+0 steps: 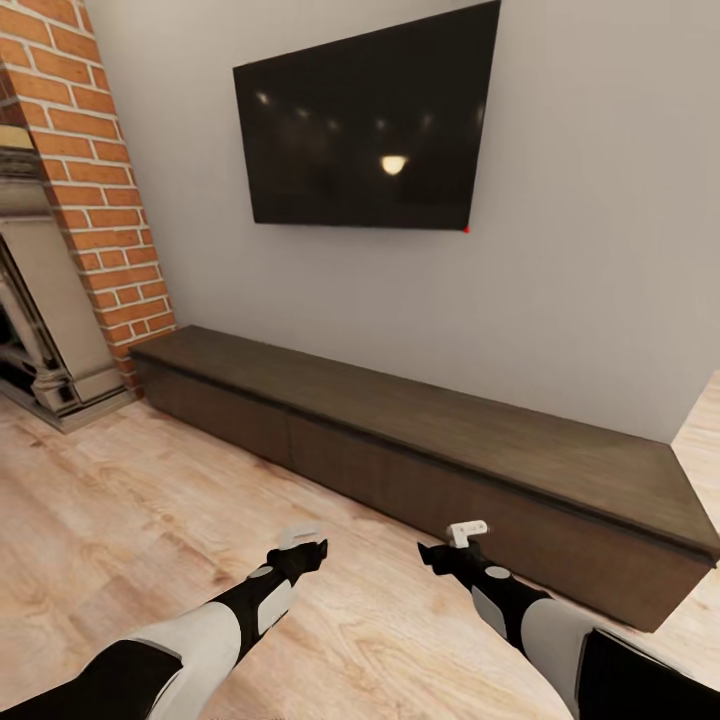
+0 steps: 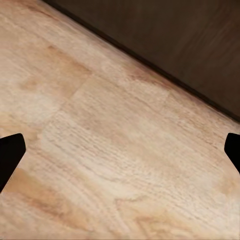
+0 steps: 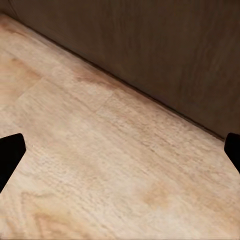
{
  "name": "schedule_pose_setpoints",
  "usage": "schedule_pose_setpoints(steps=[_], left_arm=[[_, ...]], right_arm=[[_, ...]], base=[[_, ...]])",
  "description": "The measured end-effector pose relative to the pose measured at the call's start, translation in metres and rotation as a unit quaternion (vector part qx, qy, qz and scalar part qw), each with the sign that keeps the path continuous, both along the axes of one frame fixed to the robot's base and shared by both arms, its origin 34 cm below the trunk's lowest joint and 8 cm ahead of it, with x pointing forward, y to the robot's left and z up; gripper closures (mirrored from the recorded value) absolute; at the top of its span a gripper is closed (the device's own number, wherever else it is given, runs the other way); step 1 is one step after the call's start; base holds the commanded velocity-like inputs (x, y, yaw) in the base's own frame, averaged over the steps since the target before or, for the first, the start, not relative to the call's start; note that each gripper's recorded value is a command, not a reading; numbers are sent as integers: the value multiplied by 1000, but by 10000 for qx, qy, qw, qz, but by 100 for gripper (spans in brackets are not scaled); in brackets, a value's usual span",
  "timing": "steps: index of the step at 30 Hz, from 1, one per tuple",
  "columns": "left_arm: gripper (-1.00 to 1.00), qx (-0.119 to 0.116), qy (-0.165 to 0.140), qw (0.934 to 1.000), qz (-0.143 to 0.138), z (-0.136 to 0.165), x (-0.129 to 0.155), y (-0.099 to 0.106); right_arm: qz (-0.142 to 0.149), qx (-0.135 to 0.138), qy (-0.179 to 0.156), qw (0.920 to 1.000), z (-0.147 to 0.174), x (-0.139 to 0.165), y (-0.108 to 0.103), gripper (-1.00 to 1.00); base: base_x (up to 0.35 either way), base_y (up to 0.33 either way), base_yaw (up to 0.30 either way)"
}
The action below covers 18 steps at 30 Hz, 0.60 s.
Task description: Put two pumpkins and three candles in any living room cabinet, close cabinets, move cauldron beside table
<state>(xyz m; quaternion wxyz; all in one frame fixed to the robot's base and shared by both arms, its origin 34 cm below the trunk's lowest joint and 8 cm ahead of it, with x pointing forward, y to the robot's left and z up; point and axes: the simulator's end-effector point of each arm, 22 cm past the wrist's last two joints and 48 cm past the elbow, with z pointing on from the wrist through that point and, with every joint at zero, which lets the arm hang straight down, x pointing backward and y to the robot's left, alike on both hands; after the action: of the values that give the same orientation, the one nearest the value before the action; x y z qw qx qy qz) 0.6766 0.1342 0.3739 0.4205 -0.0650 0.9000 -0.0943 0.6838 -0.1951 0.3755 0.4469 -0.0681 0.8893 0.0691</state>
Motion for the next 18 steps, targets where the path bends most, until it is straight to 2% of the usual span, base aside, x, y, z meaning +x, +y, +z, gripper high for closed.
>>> schedule_pose_setpoints(steps=[3,7,14,18], left_arm=[[-100,-9,4,10000,0,9,2,0],[-100,3,-11,10000,20,20,5,4],[-100,-62,110,9998,165,30,2,10],[-100,-62,155,9997,174,36,1,11]], right_arm=[[142,56,-21,9999,10,1,22,-100],[181,109,-32,9998,22,3,33,-100],[193,103,-40,9998,42,7,34,-100],[200,93,-46,9997,51,9,34,-100]], base=[[-7,-1,178],[-2,0,187],[0,0,208],[0,0,78]])
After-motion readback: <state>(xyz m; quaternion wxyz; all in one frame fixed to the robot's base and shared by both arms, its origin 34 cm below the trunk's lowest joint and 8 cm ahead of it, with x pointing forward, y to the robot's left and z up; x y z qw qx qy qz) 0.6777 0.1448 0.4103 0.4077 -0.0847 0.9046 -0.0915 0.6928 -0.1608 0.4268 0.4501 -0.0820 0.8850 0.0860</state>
